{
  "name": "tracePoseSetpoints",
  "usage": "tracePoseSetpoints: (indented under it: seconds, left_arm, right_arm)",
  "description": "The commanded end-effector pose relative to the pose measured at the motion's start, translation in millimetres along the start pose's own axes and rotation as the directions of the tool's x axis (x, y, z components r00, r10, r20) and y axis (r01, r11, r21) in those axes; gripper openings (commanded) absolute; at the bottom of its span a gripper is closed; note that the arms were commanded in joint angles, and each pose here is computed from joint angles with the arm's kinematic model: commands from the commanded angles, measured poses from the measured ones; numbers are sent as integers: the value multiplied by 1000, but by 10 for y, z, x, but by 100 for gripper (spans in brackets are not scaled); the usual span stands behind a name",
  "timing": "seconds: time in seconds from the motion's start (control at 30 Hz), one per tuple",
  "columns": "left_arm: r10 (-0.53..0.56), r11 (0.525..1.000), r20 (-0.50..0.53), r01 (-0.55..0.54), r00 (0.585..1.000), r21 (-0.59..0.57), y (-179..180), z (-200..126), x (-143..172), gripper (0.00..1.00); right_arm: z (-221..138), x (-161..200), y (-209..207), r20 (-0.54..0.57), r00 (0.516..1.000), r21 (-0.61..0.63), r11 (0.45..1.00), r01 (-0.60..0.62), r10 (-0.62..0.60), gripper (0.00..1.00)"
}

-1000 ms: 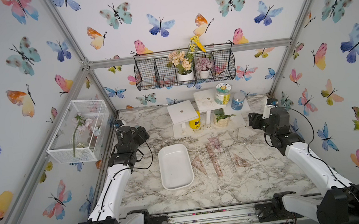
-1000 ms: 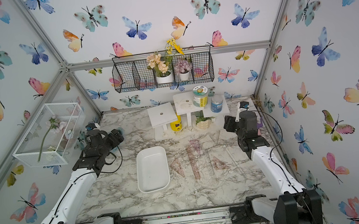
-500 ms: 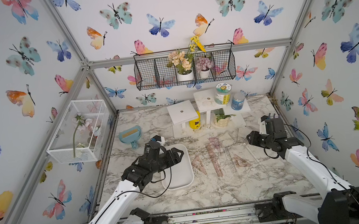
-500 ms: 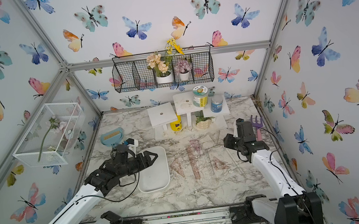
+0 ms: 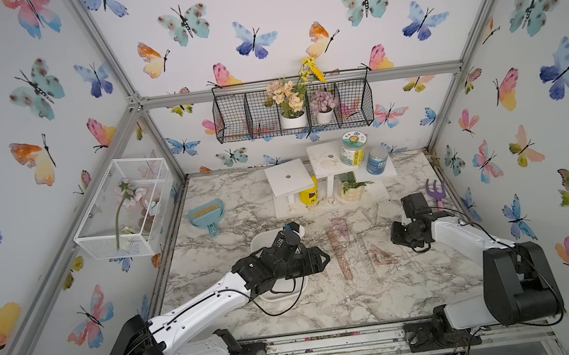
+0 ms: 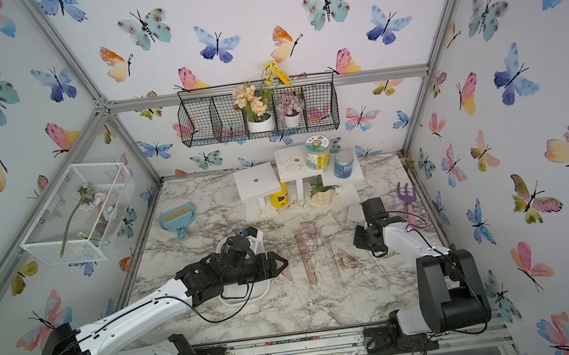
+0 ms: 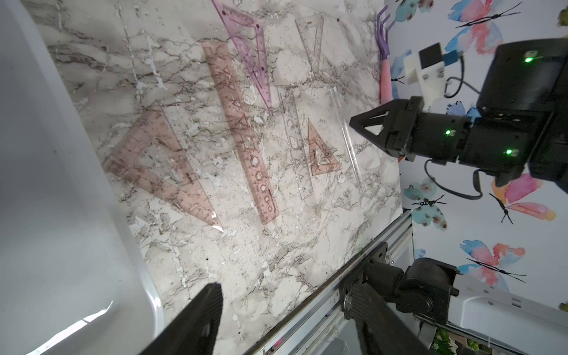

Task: Put the scattered rulers into the storage box
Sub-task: Pick up the ruler from the center of the board.

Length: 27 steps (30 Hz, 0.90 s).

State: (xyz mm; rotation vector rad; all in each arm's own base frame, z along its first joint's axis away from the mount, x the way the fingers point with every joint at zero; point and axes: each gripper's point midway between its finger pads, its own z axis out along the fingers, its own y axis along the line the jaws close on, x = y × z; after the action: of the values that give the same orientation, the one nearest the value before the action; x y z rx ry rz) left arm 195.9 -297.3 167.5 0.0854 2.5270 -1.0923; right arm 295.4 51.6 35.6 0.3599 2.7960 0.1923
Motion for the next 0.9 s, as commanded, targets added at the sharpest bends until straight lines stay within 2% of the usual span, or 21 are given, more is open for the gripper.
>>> tracePoseSetpoints:
  seconds: [0.0,0.27,0.33,0.63,0.87]
  left_arm:
    - [29,999,40,-30,999,43,-189,-41,-135,72]
    - [56,998,24,-57,998,39,-205,-27,-134,73]
    - [57,997,23,-58,998,41,-205,-19,-133,73]
    - [67,996,19,-68,998,62,-230,23,-154,75]
    - [62,995,29,-64,998,78,-270,20,-190,75]
  right_arm:
    - [16,-70,-100,18,1000,71,997,5,-6,30]
    - [12,-142,-153,23,1000,117,993,8,-11,30]
    - [-4,-142,-163,30,999,121,993,9,-13,32]
    - [45,-124,-204,-16,999,156,987,41,-39,37]
    - [132,-69,-184,-64,997,145,988,61,-52,37]
